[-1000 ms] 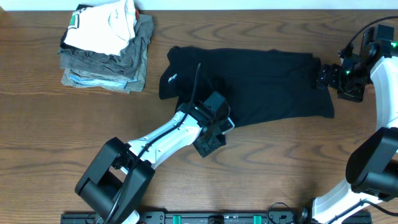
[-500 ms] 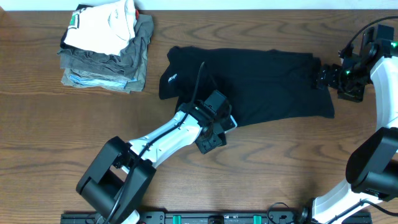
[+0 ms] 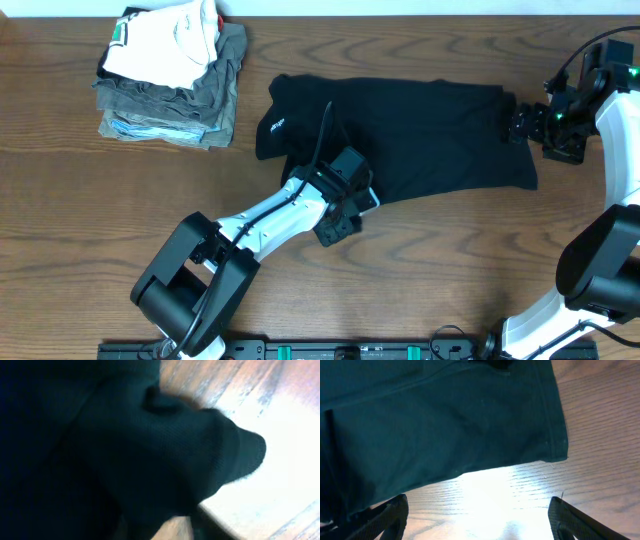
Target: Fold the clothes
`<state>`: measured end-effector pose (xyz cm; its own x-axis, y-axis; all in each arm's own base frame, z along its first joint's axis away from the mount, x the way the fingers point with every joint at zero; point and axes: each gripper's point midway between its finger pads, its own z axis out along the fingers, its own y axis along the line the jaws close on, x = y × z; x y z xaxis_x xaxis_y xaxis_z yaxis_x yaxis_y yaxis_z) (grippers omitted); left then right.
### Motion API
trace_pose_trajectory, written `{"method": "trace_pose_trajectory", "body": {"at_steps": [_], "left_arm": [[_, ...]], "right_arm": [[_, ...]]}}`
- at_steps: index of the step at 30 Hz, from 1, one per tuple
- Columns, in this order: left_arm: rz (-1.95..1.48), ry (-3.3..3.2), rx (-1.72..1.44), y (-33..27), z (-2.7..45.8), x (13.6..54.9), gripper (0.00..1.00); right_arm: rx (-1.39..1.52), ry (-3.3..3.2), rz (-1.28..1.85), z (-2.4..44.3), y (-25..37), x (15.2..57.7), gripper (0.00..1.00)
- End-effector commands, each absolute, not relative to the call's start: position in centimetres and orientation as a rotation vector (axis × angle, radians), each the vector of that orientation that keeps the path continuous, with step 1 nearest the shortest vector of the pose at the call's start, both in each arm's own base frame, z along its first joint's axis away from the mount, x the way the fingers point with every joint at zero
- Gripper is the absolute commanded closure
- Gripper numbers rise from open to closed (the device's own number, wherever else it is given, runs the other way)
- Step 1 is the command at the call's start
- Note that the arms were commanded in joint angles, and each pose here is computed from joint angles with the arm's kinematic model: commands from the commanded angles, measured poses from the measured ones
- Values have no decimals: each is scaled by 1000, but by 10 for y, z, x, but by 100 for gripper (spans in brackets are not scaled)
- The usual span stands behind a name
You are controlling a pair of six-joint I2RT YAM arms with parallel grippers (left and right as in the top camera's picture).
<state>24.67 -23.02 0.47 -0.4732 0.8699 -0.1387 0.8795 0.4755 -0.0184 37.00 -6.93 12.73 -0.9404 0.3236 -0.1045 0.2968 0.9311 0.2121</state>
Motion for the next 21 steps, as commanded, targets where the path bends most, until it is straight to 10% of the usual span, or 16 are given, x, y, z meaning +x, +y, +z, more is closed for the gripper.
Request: {"method": "trace_pose_trajectory", "body": {"at_steps": [1, 21], "left_arm": [[-49, 2627, 1522, -220, 2, 250, 94], [-18, 2477, 884, -207, 130, 297, 94]], "right_arm": [[466, 2958, 290, 128, -66, 368, 13], [564, 3072, 267, 99, -55, 339, 32]]}}
